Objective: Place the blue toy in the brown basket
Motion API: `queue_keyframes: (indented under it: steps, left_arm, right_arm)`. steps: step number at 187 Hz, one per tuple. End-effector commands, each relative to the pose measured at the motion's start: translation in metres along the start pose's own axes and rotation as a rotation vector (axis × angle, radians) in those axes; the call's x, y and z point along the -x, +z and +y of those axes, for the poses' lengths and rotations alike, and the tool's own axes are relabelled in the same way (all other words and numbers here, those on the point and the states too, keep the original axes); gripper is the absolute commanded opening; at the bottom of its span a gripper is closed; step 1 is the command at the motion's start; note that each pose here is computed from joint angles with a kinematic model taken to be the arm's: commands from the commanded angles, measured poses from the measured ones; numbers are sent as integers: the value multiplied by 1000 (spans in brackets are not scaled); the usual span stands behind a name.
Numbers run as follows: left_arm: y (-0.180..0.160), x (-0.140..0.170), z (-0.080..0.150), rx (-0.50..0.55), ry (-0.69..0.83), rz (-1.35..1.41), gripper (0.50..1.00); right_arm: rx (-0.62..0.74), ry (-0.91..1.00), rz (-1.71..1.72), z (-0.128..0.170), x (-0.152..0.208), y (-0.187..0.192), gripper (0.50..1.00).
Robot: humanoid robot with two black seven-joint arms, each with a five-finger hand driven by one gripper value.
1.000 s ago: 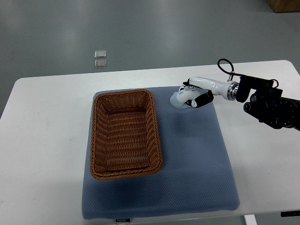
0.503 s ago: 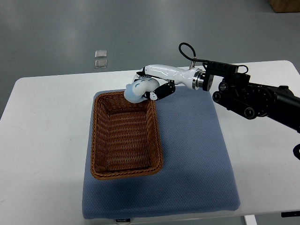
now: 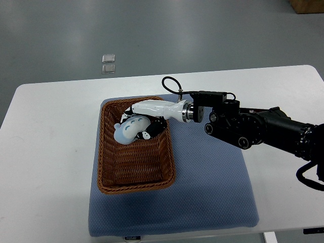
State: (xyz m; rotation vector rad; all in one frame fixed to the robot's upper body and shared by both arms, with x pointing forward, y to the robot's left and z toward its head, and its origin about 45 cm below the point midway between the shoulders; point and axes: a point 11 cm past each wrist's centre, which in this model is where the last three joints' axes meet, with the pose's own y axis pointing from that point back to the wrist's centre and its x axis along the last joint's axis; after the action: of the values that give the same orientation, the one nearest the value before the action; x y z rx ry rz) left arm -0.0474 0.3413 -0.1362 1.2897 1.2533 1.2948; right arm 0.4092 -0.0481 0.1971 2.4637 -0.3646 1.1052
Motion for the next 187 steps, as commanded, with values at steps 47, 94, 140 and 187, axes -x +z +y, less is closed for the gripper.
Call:
queue_keyframes:
  steps: [47,94,140,187]
  left_arm:
    - [0,0,0,0,0,0,1000]
    - [0,0,0,0,0,0,1000]
    - [0,-1,0,0,2,0,1000]
    - [0,0,0,0,0,0,1000]
  right_arm:
    - [53,47,-55,12,-13,17,895]
    - [91,255,-593,42,-65,38,895]
    - [121,458,-1032,78,-58,81,897]
    - [157,601,-1418,102,-26,117,897]
